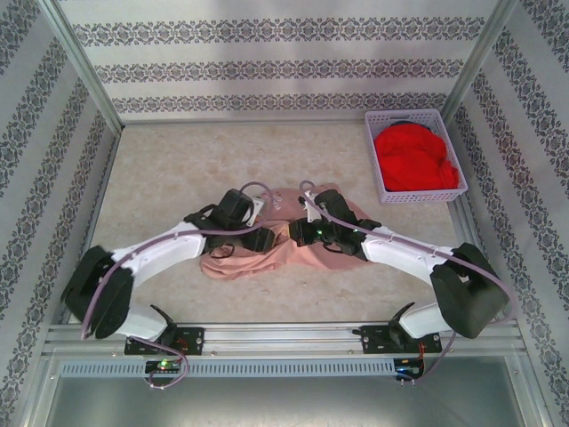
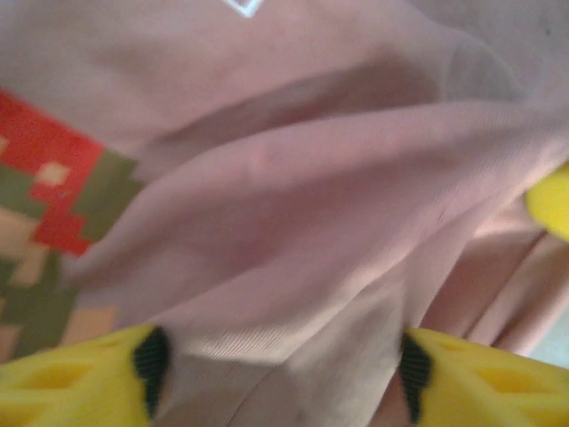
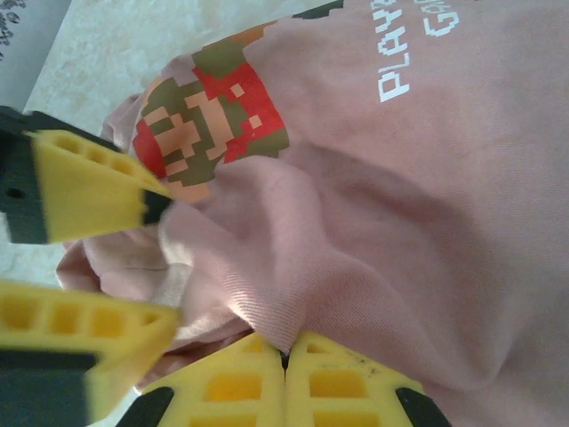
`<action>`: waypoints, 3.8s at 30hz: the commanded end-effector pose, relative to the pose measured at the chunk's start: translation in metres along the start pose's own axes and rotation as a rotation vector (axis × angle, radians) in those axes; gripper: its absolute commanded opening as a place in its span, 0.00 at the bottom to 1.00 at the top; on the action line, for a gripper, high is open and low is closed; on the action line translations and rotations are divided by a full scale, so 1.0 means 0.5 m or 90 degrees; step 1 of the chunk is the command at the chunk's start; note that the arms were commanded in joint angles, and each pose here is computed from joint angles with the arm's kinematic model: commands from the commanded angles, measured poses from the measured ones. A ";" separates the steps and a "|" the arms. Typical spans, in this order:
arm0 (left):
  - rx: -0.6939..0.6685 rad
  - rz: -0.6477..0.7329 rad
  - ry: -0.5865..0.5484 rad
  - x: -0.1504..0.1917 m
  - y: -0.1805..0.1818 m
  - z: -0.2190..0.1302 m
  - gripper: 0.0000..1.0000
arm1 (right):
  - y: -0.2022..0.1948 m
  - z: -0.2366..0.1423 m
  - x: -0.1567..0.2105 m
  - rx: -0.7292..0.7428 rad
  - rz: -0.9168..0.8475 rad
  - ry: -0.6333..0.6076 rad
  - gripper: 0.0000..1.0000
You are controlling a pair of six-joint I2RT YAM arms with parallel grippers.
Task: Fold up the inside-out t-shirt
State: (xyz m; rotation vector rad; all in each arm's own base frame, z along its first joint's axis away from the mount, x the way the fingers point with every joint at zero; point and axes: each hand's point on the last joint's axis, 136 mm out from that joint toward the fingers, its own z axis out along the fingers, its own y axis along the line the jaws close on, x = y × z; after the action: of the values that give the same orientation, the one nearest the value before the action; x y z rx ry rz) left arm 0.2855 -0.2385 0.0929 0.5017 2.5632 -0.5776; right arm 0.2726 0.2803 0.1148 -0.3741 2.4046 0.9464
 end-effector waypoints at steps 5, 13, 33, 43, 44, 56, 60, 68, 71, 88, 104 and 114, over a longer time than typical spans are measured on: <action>0.076 0.006 -0.020 -0.075 -0.052 -0.019 0.00 | -0.037 -0.040 -0.016 0.087 -0.052 -0.024 0.02; 0.324 -0.215 -0.101 -0.151 -0.108 -0.182 0.00 | -0.100 -0.127 -0.065 0.336 -0.133 -0.041 0.26; 0.323 -0.223 -0.121 -0.150 -0.112 -0.233 0.00 | 0.103 0.005 -0.047 0.001 -0.194 -0.078 0.82; 0.005 -0.216 -0.199 -0.151 0.057 -0.227 0.00 | 0.145 -0.032 -0.027 -0.186 -0.168 -0.060 0.05; -0.017 -0.208 -0.207 -0.156 0.069 -0.226 0.00 | 0.154 -0.040 -0.032 -0.216 -0.157 -0.066 0.02; -0.146 -0.133 -0.214 -0.111 0.070 -0.282 0.59 | 0.145 -0.061 -0.098 -0.266 -0.071 -0.107 0.00; 0.064 -0.109 -0.200 -0.089 -0.059 -0.267 0.51 | 0.138 -0.051 -0.107 -0.262 -0.053 -0.103 0.00; 0.132 -0.057 -0.124 -0.079 -0.103 -0.169 0.41 | 0.124 -0.050 -0.112 -0.256 -0.032 -0.106 0.00; 0.112 -0.036 -0.113 -0.087 -0.094 -0.141 0.42 | 0.123 -0.053 -0.109 -0.256 -0.029 -0.106 0.00; 0.417 -0.182 -0.128 -0.165 -0.166 -0.267 0.00 | 0.024 -0.075 -0.110 0.072 -0.233 -0.110 0.02; 0.495 -0.274 -0.126 -0.182 -0.155 -0.333 0.00 | 0.066 -0.207 -0.097 0.088 -0.285 -0.081 0.54; 0.483 -0.273 -0.123 -0.182 -0.151 -0.326 0.00 | 0.234 -0.191 -0.067 -0.145 -0.360 -0.130 0.54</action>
State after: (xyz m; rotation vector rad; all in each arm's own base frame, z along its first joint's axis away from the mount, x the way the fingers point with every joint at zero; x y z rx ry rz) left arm 0.2672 -0.2480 0.2870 0.0786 2.2347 -1.6777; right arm 0.2193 0.2791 0.2486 -0.8729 1.9350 0.8310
